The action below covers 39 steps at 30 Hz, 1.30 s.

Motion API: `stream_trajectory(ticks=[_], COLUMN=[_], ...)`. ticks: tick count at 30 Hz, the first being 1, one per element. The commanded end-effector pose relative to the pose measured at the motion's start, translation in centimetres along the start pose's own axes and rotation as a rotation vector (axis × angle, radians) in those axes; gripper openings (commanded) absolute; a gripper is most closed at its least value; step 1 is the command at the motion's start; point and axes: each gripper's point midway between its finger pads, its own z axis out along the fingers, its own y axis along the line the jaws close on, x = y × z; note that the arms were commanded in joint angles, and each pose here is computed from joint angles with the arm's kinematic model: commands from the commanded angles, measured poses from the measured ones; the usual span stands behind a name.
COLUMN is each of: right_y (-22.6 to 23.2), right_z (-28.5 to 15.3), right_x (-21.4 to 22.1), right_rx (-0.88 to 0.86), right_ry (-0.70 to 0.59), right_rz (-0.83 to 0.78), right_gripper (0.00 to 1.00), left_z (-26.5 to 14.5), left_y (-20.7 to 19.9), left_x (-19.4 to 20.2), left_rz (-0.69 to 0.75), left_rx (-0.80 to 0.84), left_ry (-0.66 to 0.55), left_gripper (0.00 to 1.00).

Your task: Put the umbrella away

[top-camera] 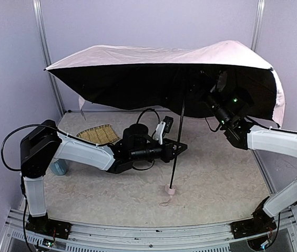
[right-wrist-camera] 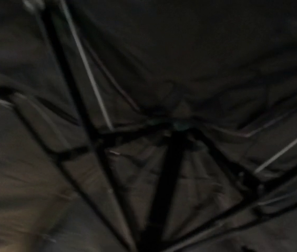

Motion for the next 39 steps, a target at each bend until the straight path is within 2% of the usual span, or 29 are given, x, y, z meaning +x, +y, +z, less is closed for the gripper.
stream_trajectory(ticks=[1,14,19,23,28,30,34,36,39], right_y=[-1.2,-1.9,-2.1,-2.5,-3.1,-3.2,-2.9,-2.5,-0.7], right_z=[0.1,1.1,1.2,1.8,2.1,2.1,2.5,2.6,2.7], right_x=[0.9,3.2,2.7,1.6,0.8,0.3,-0.4,-0.4,-0.1], right_rx=[0.121,0.153,0.126,0.137,0.160,0.163,0.138,0.114,0.010], right_ry=[0.046,0.132,0.116,0.093,0.067,0.050,0.034,0.040,0.059], right_rz=[-0.131,-0.069,-0.025,-0.018,-0.003,-0.004,-0.013,-0.016,-0.023], right_gripper=[0.68,0.68,0.56,0.62,0.58,0.52,0.31,0.24,0.16], left_z=[-0.5,-1.5,-1.6,-1.6,-1.3,-1.1,-0.7,-0.6,-0.6], left_y=[-2.7,-3.4,-3.2,-3.1,-3.1,-3.0,-2.9,-2.9,-2.7], left_x=[-4.8,-5.5,-5.3,-5.1,-4.8,-4.5,-4.0,-4.0,-4.0], left_rz=[0.125,0.141,0.149,0.150,0.149,0.174,0.184,0.187,0.195], left_rx=[-0.030,-0.050,-0.058,-0.067,-0.065,-0.070,-0.077,-0.076,-0.086], left_ry=[-0.129,-0.180,-0.181,-0.179,-0.170,-0.159,-0.141,-0.140,-0.139], left_gripper=[0.00,0.00,0.00,0.00,0.00,0.00,0.00,0.00,0.00])
